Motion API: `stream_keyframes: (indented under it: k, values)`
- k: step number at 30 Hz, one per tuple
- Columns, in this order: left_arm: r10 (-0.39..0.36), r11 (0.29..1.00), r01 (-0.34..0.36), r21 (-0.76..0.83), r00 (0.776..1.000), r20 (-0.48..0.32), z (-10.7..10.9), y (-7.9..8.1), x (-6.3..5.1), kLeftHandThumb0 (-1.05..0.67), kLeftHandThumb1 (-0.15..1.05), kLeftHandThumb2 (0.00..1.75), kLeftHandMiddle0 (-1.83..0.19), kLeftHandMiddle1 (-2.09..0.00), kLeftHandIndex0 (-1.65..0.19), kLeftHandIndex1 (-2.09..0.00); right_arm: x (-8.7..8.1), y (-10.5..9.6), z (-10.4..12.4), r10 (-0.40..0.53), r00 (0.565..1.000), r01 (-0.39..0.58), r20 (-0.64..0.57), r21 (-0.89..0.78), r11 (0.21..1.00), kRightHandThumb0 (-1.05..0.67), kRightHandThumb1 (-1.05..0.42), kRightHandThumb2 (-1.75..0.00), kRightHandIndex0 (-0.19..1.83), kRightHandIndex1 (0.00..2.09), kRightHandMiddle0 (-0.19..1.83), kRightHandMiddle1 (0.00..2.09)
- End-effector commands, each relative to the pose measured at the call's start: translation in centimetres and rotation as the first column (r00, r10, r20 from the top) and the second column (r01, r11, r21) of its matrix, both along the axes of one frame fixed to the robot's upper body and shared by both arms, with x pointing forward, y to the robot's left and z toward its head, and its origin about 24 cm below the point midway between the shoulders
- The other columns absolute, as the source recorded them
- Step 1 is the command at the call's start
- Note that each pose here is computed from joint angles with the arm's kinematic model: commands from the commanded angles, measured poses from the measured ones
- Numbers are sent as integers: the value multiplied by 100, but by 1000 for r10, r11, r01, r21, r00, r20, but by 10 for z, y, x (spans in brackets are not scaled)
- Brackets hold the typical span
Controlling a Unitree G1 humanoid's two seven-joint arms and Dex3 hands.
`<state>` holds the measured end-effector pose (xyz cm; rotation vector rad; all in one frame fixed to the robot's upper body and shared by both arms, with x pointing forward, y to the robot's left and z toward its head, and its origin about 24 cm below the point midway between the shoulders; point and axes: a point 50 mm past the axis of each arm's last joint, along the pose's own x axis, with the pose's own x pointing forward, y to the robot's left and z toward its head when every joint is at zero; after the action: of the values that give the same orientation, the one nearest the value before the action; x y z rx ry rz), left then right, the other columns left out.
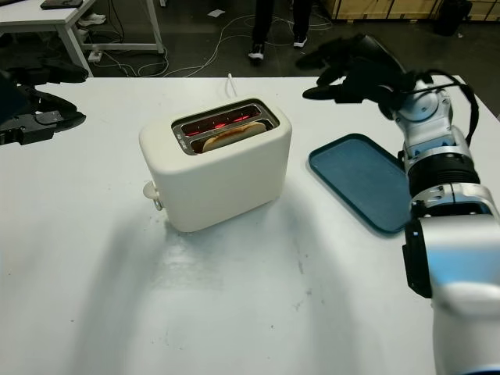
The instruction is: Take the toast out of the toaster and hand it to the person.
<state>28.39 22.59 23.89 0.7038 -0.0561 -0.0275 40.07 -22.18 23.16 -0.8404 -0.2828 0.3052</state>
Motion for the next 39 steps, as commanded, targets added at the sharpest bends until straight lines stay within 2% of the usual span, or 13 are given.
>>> stream_keyframes:
  k: [1,12,20,30,39]
  values:
    - [-9,1000,9,25,1000,4,5,-5,-1,-10,89,1,-40,-85,-53,-37,-2,-4,-3,-7,1000,7,-17,-1,1000,-78,-86,0,55,54,75,0]
    - [-37,998,36,56,999,12,3,-14,0,-4,92,1,-40,-83,-55,-34,-9,-3,-5,11,1000,-11,-26,-18,1000,-67,-88,0,58,41,70,0]
    - [-21,998,20,67,1000,17,6,-13,-1,-4,92,4,-39,-83,-55,-33,-12,-2,-8,24,999,-24,-34,-7,1000,-67,-88,0,59,37,71,1]
    - [4,1000,-4,0,1000,29,3,-7,-2,-5,92,3,-37,-86,-55,-31,-19,-5,-10,38,999,-36,-33,43,998,-66,-90,0,58,31,67,0]
    - [23,1000,-23,-11,1000,11,-2,-7,-9,-9,92,7,-34,-88,-53,-30,-24,-4,-16,24,998,-20,-49,96,995,-62,-86,0,61,27,68,1]
